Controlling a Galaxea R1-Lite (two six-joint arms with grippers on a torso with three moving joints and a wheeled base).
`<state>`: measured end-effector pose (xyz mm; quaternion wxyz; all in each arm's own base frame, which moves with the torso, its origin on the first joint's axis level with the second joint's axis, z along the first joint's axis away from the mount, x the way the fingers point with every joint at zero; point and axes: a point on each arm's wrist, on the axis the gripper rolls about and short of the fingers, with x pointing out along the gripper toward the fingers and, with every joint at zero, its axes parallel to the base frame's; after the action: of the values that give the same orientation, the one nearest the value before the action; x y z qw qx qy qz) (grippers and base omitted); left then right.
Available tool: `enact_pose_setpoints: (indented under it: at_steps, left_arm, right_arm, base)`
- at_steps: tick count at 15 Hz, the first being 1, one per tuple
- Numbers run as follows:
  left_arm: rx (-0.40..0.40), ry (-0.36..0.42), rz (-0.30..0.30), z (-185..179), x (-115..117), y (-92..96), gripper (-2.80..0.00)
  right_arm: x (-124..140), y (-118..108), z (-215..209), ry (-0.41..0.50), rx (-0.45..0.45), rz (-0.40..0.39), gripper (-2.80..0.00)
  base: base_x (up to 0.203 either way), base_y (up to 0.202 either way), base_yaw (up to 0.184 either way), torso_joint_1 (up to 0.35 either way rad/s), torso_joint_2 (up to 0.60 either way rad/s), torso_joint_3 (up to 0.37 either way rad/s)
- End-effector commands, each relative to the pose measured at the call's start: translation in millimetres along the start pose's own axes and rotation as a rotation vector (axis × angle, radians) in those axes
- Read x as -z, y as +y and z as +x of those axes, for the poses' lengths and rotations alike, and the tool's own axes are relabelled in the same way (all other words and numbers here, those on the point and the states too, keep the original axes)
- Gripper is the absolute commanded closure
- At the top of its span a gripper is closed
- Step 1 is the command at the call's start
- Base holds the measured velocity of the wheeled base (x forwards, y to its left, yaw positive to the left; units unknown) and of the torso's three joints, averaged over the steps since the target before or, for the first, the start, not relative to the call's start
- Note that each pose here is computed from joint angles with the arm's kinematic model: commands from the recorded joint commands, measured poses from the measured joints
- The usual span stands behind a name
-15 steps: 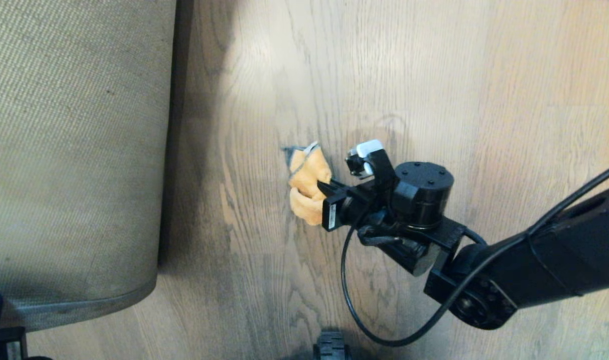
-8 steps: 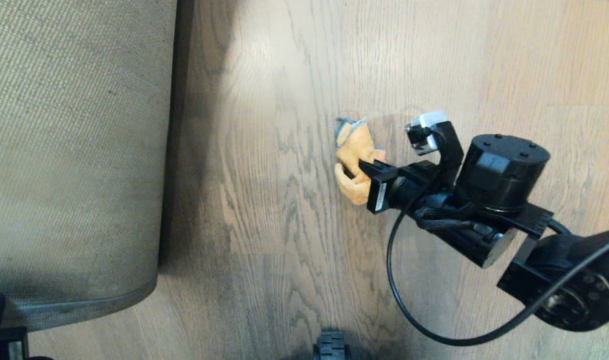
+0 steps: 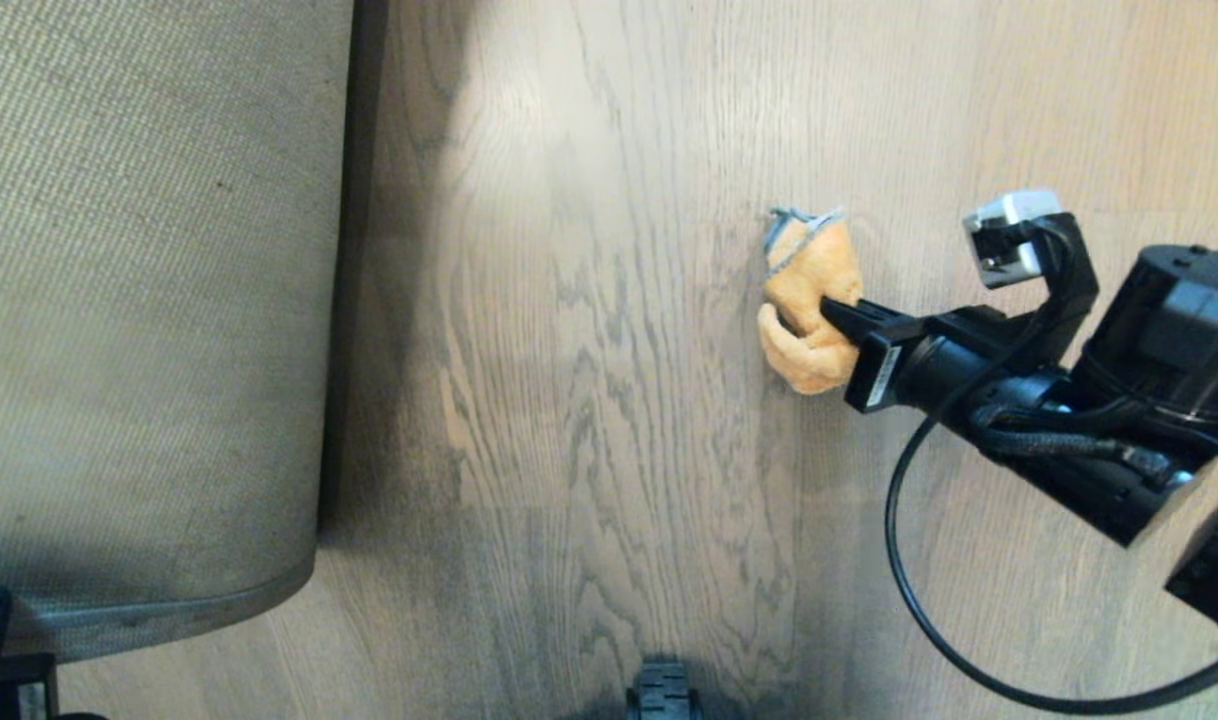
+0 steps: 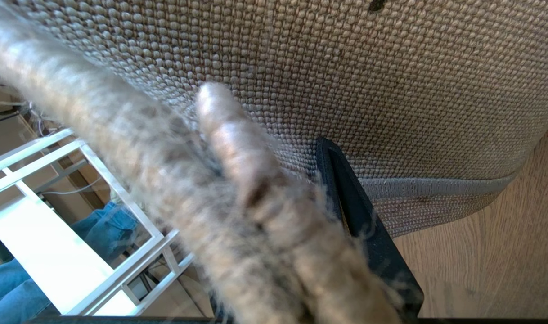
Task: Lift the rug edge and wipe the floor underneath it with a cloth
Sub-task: Wipe the floor under the carpet with a rag
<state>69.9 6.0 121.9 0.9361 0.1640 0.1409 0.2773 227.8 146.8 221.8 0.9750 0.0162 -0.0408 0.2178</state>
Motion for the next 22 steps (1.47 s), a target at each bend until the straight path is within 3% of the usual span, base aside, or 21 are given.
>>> enact_pose_setpoints:
  at_steps: [1, 16, 22]
  left_arm:
    - [-0.003, 0.004, 0.005, 0.9, -0.2, -0.8, 0.00]
    - [0.037, -0.001, 0.006, 0.5, -0.7, -4.7, 0.00]
    - [0.047, -0.011, 0.010, -0.8, -1.3, -6.2, 0.00]
  right_arm:
    - [-10.5, -17.0, -19.4, -0.035, 0.058, -0.001, 0.00]
    - [-22.4, -170.5, -112.0, -0.038, 0.702, -0.100, 0.00]
    - [-10.4, -197.5, -124.3, 0.015, 0.751, -0.092, 0.00]
  base:
    - [0.000, 0.000, 0.000, 0.000, 0.00, 0.000]
    - [0.000, 0.000, 0.000, 0.000, 0.00, 0.000]
    - [0.000, 0.000, 0.000, 0.000, 0.00, 0.000]
